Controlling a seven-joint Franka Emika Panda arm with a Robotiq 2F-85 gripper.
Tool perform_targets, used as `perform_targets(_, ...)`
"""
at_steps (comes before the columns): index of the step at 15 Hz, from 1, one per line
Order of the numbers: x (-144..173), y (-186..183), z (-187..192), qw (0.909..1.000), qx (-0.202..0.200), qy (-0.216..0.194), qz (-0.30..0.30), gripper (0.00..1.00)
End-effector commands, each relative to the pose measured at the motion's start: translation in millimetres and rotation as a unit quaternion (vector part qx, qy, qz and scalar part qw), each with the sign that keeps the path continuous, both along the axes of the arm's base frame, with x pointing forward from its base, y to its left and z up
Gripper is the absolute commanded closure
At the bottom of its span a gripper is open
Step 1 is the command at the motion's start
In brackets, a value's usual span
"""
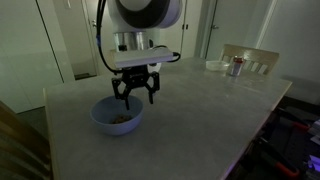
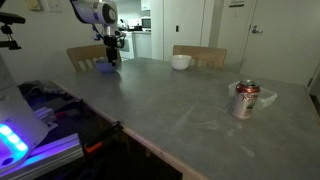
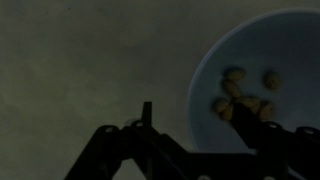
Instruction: Slide the blue bowl to the right
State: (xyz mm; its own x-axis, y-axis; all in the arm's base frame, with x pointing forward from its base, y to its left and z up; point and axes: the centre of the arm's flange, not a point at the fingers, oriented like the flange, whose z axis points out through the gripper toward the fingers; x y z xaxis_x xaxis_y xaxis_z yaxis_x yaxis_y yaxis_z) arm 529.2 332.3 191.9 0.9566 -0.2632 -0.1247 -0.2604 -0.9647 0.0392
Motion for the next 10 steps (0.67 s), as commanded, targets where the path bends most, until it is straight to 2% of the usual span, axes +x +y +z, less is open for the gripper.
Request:
perform_targets(1,13.1,7.1,-5.6,1.0000,-0.002,-0.003,-0.002,0.47)
perform_targets(8,17.5,8.9,-6.9,0.9999,0.004,0.002,0.011,0.96)
perform_targets(10,17.8,8.7,-6.2,0.9999,0.005,0.003,0.014,1.00)
